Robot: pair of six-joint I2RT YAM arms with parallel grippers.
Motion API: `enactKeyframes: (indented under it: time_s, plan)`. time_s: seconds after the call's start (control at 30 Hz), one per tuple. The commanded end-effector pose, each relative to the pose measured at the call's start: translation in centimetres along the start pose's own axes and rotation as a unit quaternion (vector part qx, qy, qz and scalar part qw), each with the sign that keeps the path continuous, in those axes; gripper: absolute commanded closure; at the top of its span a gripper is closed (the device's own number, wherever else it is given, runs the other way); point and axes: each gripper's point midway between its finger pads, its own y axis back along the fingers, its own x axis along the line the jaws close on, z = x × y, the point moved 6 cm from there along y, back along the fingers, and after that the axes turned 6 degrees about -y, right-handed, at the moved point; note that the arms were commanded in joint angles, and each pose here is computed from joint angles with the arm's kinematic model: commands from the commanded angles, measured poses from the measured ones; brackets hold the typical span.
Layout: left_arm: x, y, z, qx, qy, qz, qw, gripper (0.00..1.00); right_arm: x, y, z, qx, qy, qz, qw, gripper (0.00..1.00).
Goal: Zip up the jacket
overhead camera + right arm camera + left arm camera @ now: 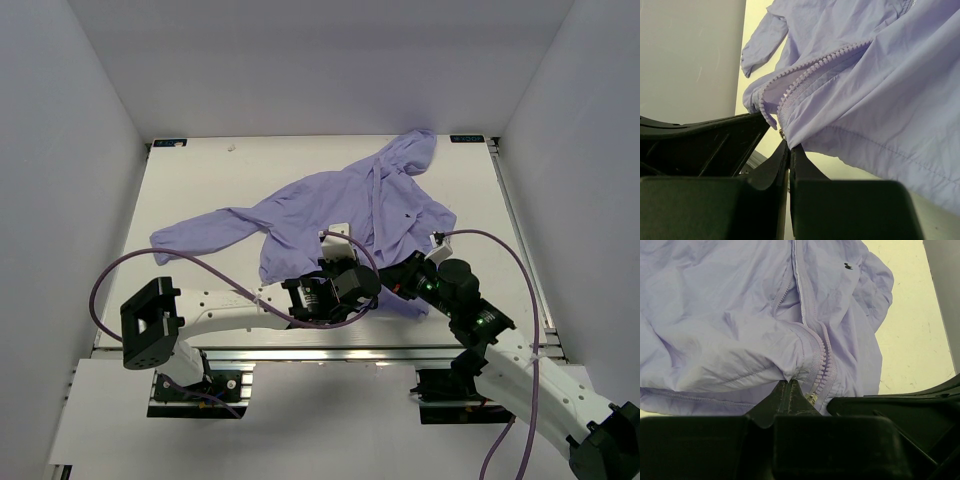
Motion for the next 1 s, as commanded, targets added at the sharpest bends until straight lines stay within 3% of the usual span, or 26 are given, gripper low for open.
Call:
enactKeyframes:
  time_s: [0.0,0.97]
  plan:
    - [-0.71,0.46,1.66,-0.019,0.021,-0.001,1.0,1.0,0.66,0.11,0.27,-0.007,0.009,0.02,1.0,1.0]
    - [-0.71,0.4,1.37,-0.01,0.019,0.005,1.0,1.0,0.85,0.43,0.34,-0.019,0.016,0.044,0.999,1.0]
